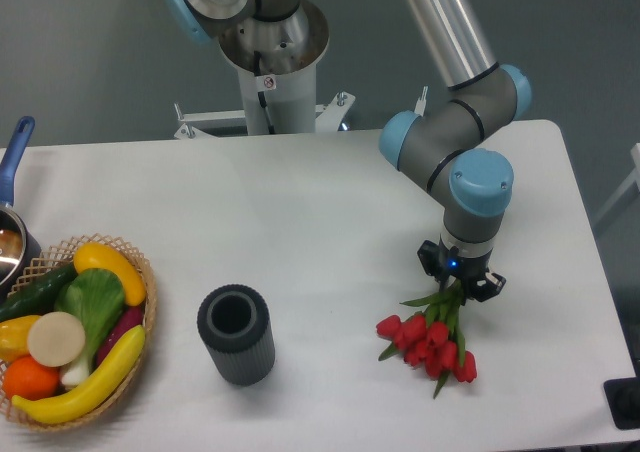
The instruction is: Pick up the flowers from the table
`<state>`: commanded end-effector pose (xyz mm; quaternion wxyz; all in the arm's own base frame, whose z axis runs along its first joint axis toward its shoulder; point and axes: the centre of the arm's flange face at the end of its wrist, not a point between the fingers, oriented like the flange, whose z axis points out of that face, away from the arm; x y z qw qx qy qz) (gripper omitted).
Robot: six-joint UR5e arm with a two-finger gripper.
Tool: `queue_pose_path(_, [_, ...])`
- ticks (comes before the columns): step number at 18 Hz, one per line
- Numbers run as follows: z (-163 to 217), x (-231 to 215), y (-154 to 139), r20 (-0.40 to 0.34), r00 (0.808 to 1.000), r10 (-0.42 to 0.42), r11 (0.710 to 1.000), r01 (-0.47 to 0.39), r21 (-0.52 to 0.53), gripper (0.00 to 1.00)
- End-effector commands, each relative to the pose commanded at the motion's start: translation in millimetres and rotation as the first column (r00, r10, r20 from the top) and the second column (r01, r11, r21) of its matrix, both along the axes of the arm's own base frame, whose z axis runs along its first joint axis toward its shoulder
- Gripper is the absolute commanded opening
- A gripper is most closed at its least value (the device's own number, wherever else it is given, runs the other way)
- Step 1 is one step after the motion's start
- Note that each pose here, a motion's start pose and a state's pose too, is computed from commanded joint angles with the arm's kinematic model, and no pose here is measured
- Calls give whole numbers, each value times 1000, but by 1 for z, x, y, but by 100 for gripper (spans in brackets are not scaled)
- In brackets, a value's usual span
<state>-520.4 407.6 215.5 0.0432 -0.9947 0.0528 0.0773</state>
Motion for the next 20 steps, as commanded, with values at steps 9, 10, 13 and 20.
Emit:
queue_pose_path(9, [79, -9, -17, -55, 997, 50, 998, -48, 31, 0])
queue_pose_path(10, [88, -11, -18, -42, 998, 54, 998, -53, 26, 0])
queue_pose_path(13, [114, -18, -14, -6, 999, 49, 999, -49, 5, 0])
queue_pose_path(20, [143, -28, -9, 9, 999, 42, 999, -42, 1, 0])
